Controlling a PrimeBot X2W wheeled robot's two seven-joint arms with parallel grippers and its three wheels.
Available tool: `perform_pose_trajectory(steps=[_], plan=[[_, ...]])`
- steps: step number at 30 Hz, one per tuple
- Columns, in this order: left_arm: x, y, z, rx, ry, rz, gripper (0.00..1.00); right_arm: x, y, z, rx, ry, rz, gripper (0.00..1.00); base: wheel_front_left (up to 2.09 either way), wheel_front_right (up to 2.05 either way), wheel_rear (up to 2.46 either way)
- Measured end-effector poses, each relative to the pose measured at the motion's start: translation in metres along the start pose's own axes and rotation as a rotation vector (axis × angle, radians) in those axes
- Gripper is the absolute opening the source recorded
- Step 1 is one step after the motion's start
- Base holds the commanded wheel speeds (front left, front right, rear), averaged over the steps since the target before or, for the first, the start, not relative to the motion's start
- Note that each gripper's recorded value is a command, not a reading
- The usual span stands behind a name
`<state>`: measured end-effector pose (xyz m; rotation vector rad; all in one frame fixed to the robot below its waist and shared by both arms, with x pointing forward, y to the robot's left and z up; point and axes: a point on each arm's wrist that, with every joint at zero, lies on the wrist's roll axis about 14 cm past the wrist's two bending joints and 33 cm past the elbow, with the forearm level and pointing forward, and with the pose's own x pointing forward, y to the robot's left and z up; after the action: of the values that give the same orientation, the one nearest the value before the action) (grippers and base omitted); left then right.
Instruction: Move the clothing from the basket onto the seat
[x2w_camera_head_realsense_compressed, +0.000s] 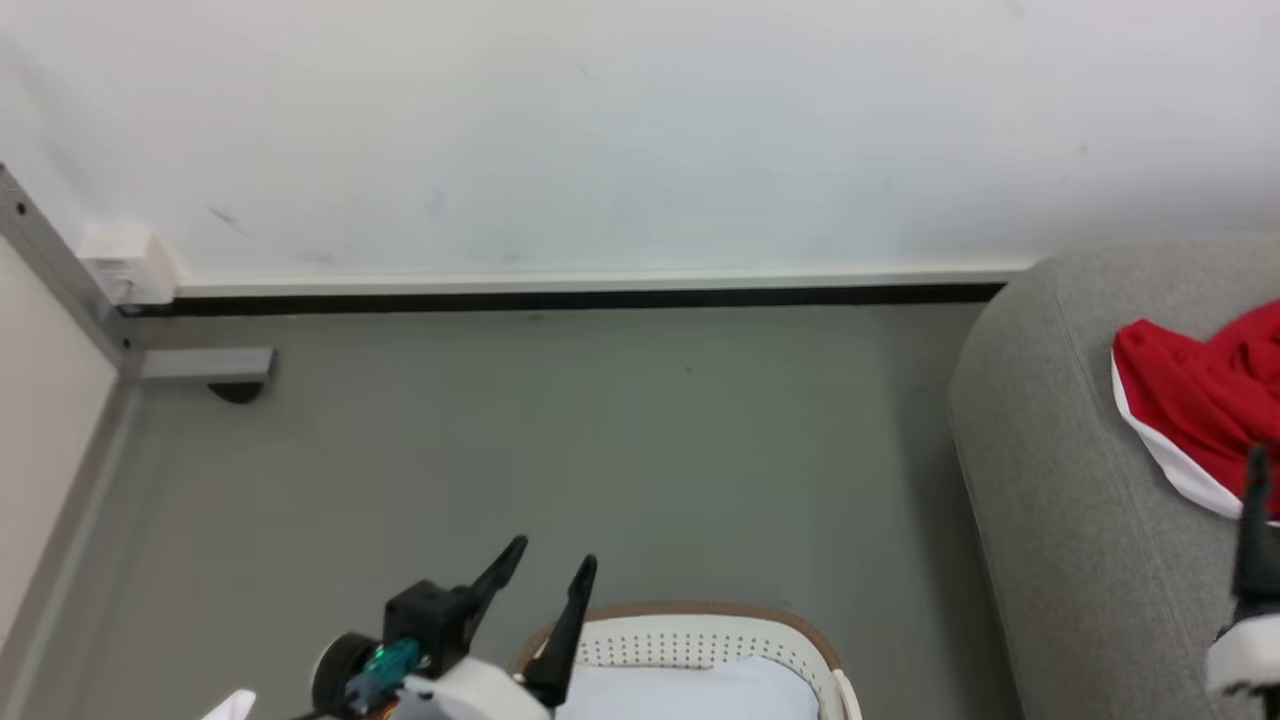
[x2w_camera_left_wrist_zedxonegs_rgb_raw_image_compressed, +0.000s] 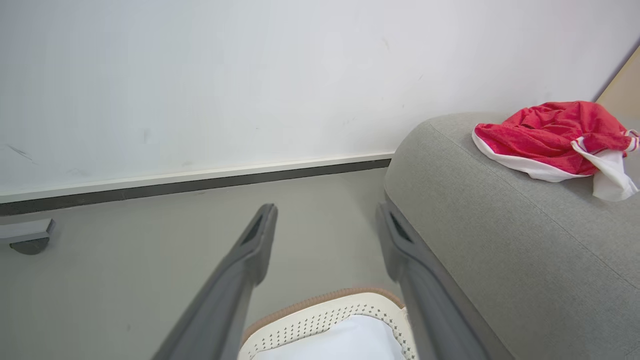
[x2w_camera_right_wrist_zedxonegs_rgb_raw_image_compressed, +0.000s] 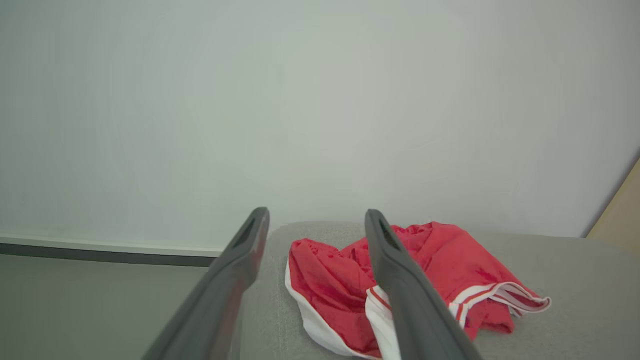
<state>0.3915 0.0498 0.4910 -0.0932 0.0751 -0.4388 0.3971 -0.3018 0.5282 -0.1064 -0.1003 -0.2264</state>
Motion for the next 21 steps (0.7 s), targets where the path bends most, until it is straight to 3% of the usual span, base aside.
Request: perform_pose_trajectory(steps=[10,21], plan=[[-0.060,0.060,-0.014,0.031,0.010,0.243,1.00,-0.056,0.067,-0.009,0.140,0.023,0.158,1.00,0.00,0.00,0.00],[-0.086,0.086,-0.008,0.027,-0.047,0.371,1.00,-0.083,0.095,-0.029,0.174,0.100,0.238,1.00,0.00,0.00,0.00]])
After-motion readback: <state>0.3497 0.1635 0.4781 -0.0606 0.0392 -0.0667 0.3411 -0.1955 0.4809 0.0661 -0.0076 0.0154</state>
